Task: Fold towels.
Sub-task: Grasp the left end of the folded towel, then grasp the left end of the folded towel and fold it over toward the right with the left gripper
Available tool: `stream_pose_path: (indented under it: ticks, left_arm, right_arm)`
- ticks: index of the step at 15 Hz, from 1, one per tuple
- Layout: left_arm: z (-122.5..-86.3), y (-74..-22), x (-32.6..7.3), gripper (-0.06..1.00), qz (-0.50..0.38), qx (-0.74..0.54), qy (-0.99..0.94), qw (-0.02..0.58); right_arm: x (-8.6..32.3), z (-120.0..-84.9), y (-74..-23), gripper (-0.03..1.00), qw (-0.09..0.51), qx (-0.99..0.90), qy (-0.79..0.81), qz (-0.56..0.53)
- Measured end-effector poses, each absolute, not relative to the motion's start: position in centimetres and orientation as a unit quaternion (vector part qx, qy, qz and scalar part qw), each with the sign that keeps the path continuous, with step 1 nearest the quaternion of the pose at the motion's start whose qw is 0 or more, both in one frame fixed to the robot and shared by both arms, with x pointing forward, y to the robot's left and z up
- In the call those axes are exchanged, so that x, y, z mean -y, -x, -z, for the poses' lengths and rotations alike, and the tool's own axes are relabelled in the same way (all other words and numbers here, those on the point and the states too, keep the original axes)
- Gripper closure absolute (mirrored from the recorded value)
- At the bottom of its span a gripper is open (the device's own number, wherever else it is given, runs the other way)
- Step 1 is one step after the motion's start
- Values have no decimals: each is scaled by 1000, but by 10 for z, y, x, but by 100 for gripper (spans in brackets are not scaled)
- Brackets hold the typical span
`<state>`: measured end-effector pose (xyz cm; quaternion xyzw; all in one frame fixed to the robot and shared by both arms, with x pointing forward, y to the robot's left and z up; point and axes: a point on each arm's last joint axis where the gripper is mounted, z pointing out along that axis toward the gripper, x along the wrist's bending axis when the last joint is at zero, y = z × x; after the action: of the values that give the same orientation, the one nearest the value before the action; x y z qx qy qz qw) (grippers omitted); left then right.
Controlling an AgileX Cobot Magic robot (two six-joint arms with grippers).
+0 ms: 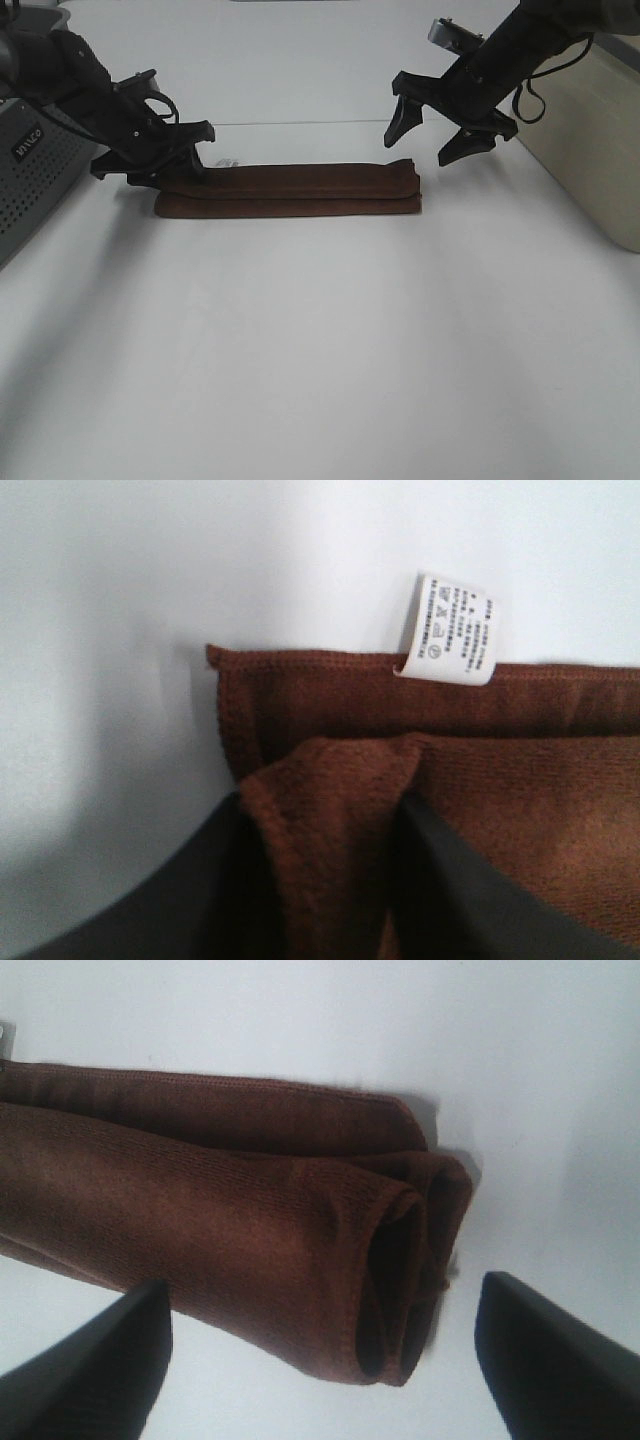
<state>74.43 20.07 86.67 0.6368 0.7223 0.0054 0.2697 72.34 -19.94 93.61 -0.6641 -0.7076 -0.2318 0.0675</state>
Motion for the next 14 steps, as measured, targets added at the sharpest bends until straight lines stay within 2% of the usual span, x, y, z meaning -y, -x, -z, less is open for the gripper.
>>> stream_pose_path:
  ticks: [2,3,5,7,10,14]
  left_arm:
    - [-864,-744,-201,83,-2,-724,-636,268]
    - [-865,-744,-200,86,-3,-723,-637,267]
    - [-870,-743,-201,86,-12,-716,-648,261]
    - [-890,-740,-205,86,-32,-694,-678,239]
    - [-936,-738,-213,86,-59,-684,-698,203]
    - [-984,-740,-197,86,-30,-695,-682,227]
  right_arm:
    - [199,-936,-723,19,68,708,664,232]
    - [199,-936,-723,19,68,708,664,232]
    - [199,-937,-723,19,67,708,664,232]
    - [199,-937,-723,19,67,708,664,232]
    - [199,-937,-723,19,68,706,665,233]
    - [199,-939,-720,19,76,711,662,224]
